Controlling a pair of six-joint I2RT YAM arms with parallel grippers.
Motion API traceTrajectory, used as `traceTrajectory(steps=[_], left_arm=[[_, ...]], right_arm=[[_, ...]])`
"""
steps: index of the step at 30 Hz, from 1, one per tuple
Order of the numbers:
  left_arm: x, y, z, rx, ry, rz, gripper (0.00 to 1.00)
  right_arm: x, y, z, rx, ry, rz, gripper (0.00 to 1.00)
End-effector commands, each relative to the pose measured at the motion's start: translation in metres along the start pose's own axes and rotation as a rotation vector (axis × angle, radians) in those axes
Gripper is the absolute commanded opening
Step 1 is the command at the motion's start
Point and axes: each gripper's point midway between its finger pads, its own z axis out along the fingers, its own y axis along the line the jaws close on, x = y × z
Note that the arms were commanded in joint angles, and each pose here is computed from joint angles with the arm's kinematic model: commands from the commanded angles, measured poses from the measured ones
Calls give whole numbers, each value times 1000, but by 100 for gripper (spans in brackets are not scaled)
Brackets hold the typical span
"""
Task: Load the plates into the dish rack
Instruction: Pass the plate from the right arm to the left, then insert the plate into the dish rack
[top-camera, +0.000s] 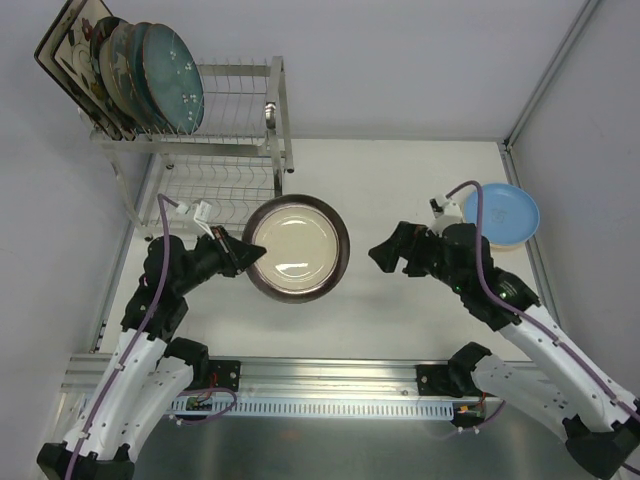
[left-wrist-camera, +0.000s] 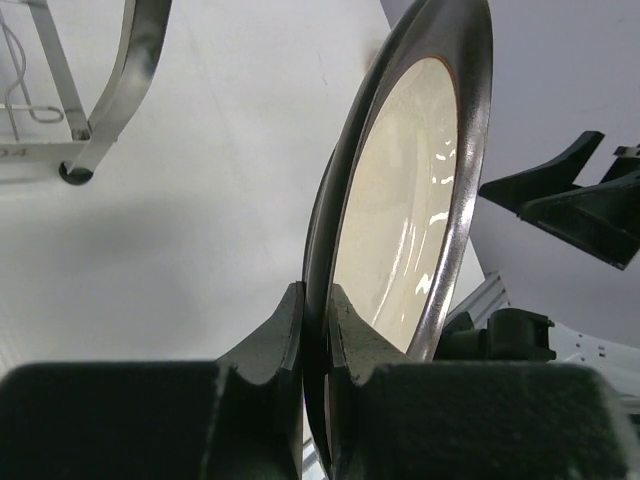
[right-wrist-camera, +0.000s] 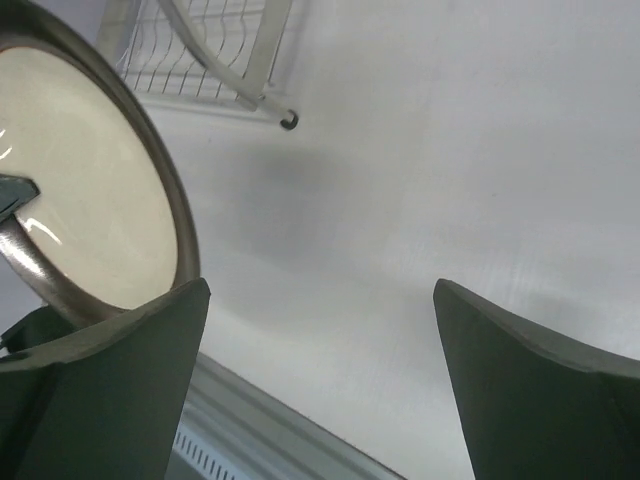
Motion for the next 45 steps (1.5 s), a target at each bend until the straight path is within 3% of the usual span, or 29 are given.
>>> traceTrajectory(steps=[1, 5, 11, 20, 27, 37, 45], left_arm=[[-55, -72, -20, 218, -173, 210, 0], [-71, -86, -24, 239, -207, 310, 0], [-108, -117, -24, 265, -257, 404, 0], [-188, -185, -24, 333, -378, 538, 0], [-267, -231, -35, 299, -577, 585, 0], [-356, -239, -25, 161, -808, 546, 0], [-414, -210, -28, -10, -996, 525, 0]], right_arm=[[-29, -27, -33, 161, -147, -70, 99], [-35, -57, -58, 295, -233, -75, 99], [-19, -85, -64, 408, -224, -41, 99], [-2, -99, -55, 461, -168, -19, 100], [7, -101, -53, 443, -163, 0, 99], [9, -103, -53, 490, -133, 42, 99], [12, -107, -62, 511, -135, 71, 100]])
